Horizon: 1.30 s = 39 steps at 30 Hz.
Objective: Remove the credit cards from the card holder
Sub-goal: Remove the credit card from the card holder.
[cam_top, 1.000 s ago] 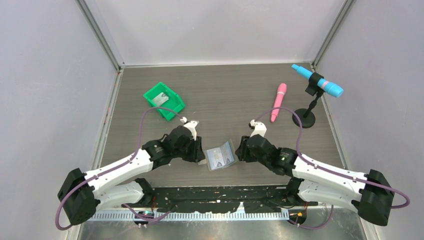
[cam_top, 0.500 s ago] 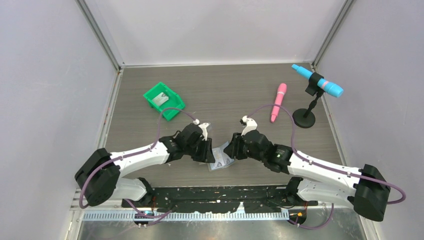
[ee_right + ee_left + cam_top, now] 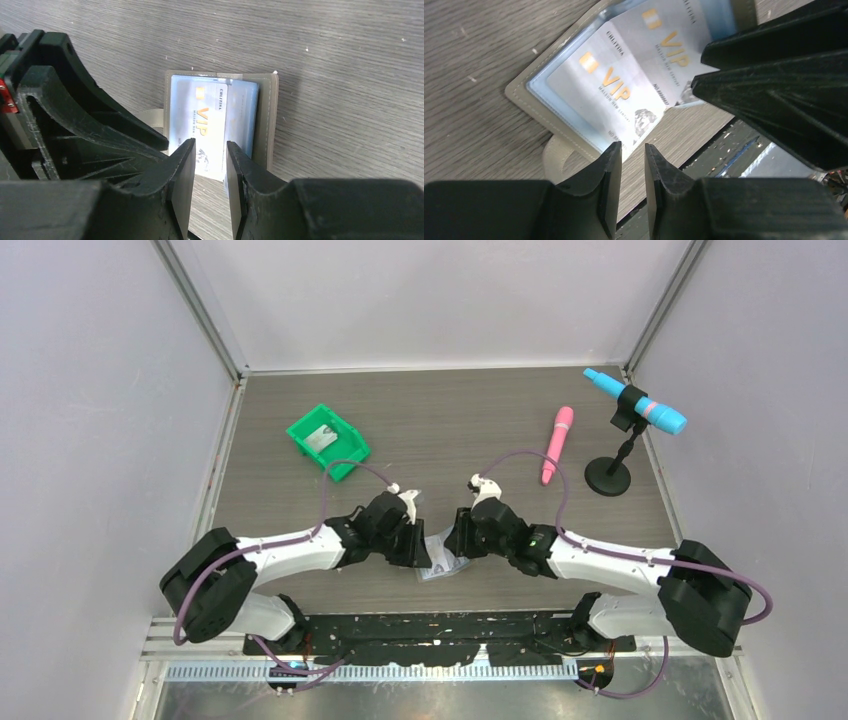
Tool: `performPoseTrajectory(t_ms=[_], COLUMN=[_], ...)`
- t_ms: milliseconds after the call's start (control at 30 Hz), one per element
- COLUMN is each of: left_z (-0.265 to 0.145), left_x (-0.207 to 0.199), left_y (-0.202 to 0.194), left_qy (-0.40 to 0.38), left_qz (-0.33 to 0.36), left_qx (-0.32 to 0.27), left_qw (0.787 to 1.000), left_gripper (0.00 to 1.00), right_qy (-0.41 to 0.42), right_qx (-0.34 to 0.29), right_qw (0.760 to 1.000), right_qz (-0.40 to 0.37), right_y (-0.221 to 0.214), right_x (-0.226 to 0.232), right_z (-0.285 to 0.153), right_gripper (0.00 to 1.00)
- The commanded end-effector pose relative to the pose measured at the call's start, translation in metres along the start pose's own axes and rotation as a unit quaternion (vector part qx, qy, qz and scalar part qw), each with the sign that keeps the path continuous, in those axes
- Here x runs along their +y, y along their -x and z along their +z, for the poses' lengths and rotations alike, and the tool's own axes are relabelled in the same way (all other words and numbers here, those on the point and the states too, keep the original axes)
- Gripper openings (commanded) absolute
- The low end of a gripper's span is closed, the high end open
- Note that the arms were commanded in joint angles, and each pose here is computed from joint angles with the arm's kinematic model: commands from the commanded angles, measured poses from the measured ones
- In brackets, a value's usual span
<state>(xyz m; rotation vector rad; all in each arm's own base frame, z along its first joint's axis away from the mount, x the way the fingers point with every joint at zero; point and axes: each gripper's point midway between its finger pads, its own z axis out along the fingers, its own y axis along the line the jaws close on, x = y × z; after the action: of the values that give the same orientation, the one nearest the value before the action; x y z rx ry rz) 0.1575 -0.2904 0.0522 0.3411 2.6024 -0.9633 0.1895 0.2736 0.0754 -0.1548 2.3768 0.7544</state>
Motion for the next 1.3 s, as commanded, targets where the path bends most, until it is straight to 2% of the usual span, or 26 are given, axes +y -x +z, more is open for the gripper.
performPoseTrajectory(t_ms=[0, 133, 300, 567, 667, 1267], left_z=[0.003, 0.004, 0.004, 0.007, 0.008, 0.008], left_x=[0.013, 0.025, 0.032, 0.037, 0.037, 0.048], left_y=[0.003, -0.003, -0.006, -0.007, -0.008, -0.014], left_qy=[0.021, 0.040, 0.052, 0.060, 0.059, 0.075], left_qz=[0.003, 0.005, 0.009, 0.012, 0.012, 0.015], left_qx=[-0.019, -0.018, -0.019, -0.018, -0.016, -0.012], left_qw=[1.000, 0.999, 0.998, 0.998, 0.998, 0.997], left_gripper=[0.24, 0.21, 0.18, 0.17, 0.16, 0.15], right_qy=[0.021, -0.001, 0.003, 0.044, 0.058, 0.043], right_qx=[-0.010, 0.001, 0.005, -0.008, 0.005, 0.036], right_qw=[1.000, 1.000, 0.999, 0.998, 0.997, 0.996], right_qz=[0.006, 0.029, 0.035, 0.042, 0.043, 0.065], right_y=[0.000, -0.010, -0.015, -0.004, -0.006, -0.031], right_x=[0.001, -0.017, -0.019, 0.000, 0.007, -0.013], right_z=[0.009, 0.013, 0.014, 0.012, 0.015, 0.038], right_gripper=[0.36, 0.35, 0.35, 0.35, 0.36, 0.35])
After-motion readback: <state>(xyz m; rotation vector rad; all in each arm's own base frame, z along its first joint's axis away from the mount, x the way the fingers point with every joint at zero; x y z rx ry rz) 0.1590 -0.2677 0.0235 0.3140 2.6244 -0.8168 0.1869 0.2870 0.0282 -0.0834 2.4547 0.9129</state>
